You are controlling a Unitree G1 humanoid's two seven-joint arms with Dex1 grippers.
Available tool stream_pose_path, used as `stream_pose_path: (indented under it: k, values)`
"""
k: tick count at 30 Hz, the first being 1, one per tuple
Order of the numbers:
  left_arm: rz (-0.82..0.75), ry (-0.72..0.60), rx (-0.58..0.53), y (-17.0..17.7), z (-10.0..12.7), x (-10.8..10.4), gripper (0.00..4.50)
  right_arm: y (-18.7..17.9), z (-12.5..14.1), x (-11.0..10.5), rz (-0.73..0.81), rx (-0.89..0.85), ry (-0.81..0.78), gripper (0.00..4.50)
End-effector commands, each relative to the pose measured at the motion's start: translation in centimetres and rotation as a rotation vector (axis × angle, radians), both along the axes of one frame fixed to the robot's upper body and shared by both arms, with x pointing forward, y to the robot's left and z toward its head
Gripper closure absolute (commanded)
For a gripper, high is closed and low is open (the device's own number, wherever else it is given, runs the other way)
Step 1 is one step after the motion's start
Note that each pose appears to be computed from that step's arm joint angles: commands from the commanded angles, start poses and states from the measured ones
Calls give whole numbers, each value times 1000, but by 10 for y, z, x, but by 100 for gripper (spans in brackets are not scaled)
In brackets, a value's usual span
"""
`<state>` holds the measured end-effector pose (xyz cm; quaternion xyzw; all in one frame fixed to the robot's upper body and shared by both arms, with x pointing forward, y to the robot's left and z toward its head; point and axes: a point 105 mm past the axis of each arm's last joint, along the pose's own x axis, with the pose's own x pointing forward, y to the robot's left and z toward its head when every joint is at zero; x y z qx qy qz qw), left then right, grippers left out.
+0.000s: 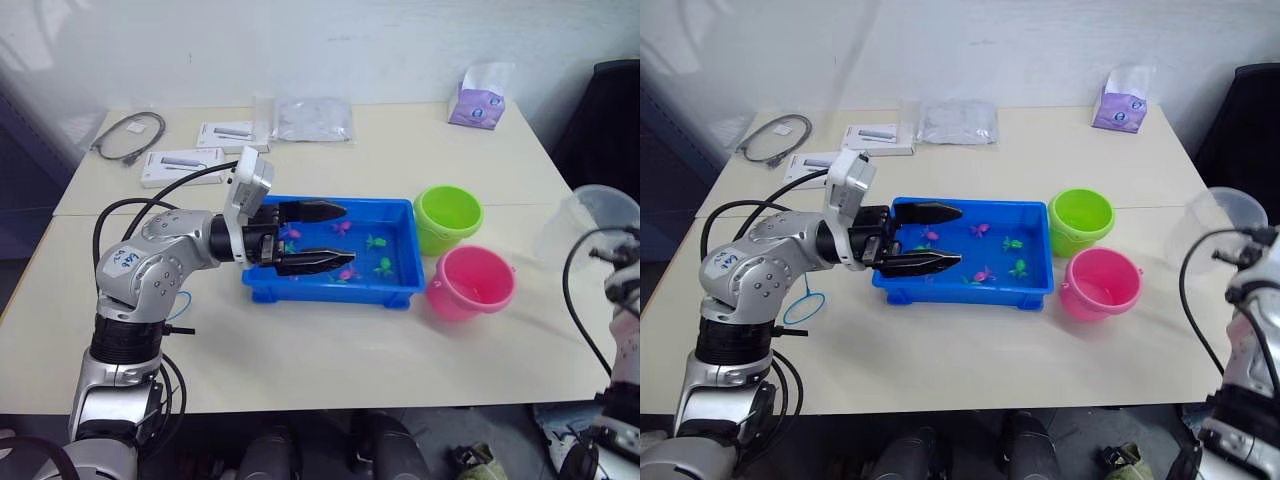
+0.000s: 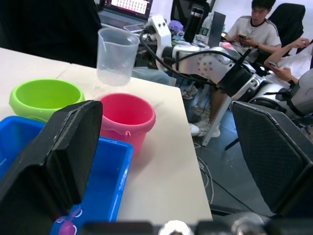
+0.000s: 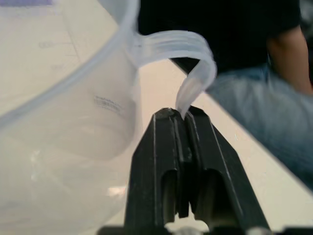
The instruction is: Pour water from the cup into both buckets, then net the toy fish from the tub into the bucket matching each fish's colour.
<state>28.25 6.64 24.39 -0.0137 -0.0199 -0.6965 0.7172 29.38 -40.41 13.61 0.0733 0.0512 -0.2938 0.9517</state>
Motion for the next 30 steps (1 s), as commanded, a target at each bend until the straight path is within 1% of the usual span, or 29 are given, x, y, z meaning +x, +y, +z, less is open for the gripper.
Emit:
stream_pose_path:
  k: [1, 3, 4, 7, 10, 15, 17, 22, 24, 25, 27, 28, 29, 30]
  values:
    - [-65, -58, -9, -5, 14, -10, 0, -4, 9, -15, -46, 37, -56, 444]
    - [-79, -69, -2, -7, 15, -10, 0, -3, -12, -23, -63, 51, -9, 444]
    - [-84, -72, -1, -8, 16, -10, 0, -3, -18, -27, -70, 45, 8, 444]
    - [-89, -78, 0, -9, 17, -9, 0, 0, -28, -32, -57, 9, 36, 444]
    - [-97, -82, 3, -10, 17, -9, 0, 2, -37, -39, -48, -15, 65, 351]
    - [-110, -87, 13, -10, 16, -8, 0, 10, -40, -60, -36, -64, 100, 94]
    - [-111, -87, 15, -10, 16, -7, 0, 15, -37, -68, -25, -88, 107, 4]
    - [-113, -86, 28, -12, 9, -2, 0, 34, -26, -101, 15, -165, 154, 4]
    - [-111, -66, 27, -11, 7, -1, 0, 40, -9, -107, 54, -239, 143, 4]
    - [-104, -37, 22, -10, 5, 0, 0, 47, 4, -105, 103, -265, 104, 4]
    - [-102, 47, -4, -4, 3, 0, 0, 70, 28, -94, 255, -302, 4, 4]
    - [-83, 76, -12, 2, 1, 0, 0, 90, 37, -85, 396, -315, -36, 4]
    - [-69, 91, -16, 7, -1, 0, 0, 103, 41, -80, 491, -322, -55, 4]
    - [-16, 89, -21, 15, -4, 0, 0, 126, 46, -71, 652, -316, -80, 4]
